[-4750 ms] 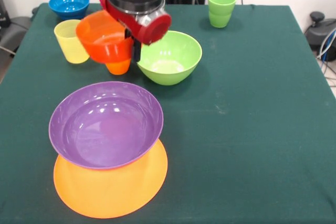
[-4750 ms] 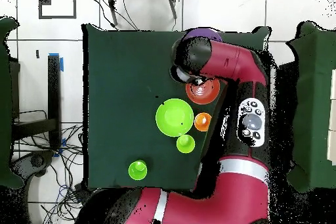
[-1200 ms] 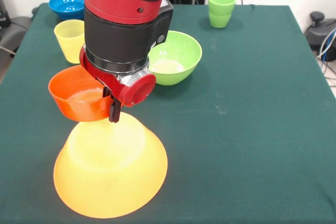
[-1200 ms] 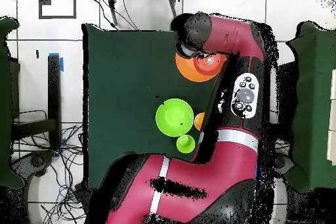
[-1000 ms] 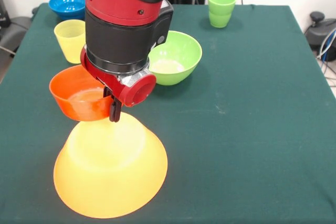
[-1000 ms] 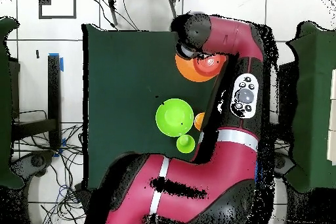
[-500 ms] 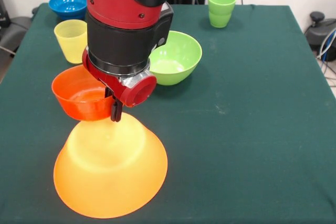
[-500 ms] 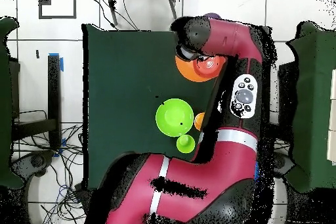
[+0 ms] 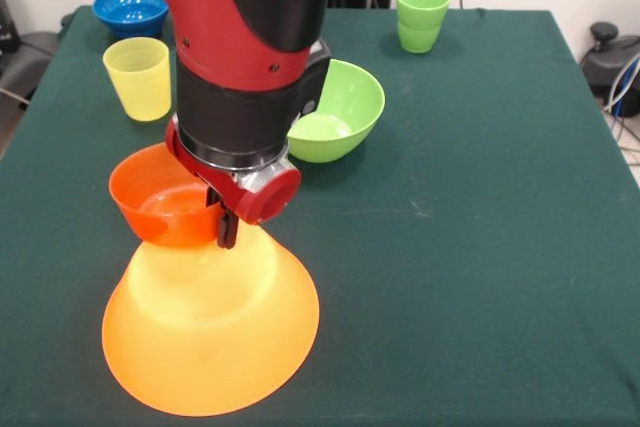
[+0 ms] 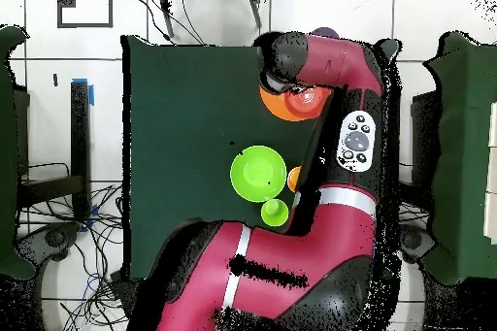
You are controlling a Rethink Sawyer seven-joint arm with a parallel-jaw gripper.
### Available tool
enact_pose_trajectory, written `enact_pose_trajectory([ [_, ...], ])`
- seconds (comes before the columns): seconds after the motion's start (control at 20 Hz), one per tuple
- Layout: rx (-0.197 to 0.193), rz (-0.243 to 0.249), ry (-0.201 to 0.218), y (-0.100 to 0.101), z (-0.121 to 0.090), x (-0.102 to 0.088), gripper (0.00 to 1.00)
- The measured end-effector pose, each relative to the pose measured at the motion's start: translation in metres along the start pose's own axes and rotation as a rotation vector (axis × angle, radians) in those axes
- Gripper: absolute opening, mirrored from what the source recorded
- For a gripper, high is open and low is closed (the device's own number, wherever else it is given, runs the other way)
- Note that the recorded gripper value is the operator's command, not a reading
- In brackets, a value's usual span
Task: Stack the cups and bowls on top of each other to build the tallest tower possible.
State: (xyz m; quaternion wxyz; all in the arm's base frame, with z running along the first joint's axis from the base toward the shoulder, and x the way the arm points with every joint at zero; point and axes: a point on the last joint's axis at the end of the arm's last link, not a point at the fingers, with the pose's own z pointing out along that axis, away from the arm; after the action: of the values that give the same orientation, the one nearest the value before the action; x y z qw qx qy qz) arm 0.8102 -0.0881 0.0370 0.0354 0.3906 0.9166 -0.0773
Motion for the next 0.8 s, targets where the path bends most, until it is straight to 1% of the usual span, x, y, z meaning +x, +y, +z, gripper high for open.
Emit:
enact_pose_trajectory([
  [0.05, 0.001, -0.001, 0.002, 0.0, 0.003, 0.001, 0.0],
  [0.1, 0.006, -0.002, 0.009, -0.001, 0.01, 0.004, 0.0],
  [0.3, 0.011, -0.004, 0.02, -0.001, 0.018, 0.009, 0.0],
  [0.55, 0.007, -0.003, 0.013, 0.0, 0.017, 0.006, 0.0],
  [0.8, -0.006, -0.004, -0.009, 0.007, 0.017, -0.003, 0.0],
])
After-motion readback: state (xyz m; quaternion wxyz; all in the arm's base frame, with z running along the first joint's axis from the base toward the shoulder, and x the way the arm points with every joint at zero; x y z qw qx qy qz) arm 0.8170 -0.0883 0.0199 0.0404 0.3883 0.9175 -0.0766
